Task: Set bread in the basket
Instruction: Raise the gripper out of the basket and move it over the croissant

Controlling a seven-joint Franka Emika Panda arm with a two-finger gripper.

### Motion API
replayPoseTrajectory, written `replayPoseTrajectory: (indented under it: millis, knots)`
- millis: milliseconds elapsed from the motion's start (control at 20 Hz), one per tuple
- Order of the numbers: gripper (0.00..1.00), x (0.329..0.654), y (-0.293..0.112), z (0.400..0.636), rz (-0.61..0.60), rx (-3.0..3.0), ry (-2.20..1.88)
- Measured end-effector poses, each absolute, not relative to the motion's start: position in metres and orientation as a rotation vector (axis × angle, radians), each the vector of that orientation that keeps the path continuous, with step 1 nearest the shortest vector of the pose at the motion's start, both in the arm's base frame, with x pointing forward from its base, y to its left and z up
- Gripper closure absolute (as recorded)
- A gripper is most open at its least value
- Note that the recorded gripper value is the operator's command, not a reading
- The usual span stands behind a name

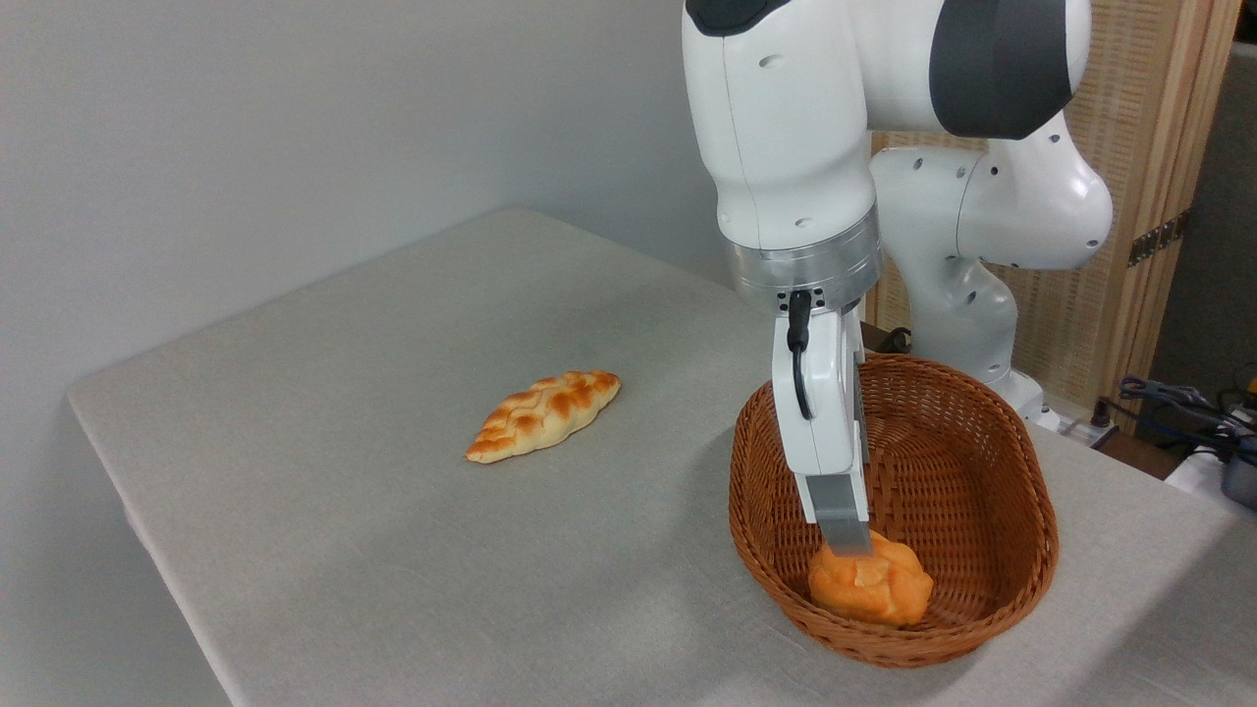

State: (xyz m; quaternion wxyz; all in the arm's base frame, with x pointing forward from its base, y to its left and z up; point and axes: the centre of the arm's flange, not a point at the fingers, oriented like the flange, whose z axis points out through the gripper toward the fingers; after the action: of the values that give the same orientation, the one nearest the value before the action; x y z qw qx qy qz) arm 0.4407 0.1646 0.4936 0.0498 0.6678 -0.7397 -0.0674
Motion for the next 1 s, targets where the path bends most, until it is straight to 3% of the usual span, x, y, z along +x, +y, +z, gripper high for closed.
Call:
replayPoseTrajectory:
  millis: [150, 250, 450, 600, 1000]
  knots:
    - [0.0, 0.446, 0.163, 0.511, -0.182, 2.061, -2.27]
    - [0.0, 0.45, 0.156, 0.537, -0.142, 2.151, -2.204]
    - [0.0, 0.467, 0.104, 0.589, -0.032, 2.43, -1.93]
    - [0.0, 0.48, 0.062, 0.601, 0.055, 2.606, -1.621]
    - [0.0, 0.539, 0.006, 0.642, 0.175, 2.844, -1.168]
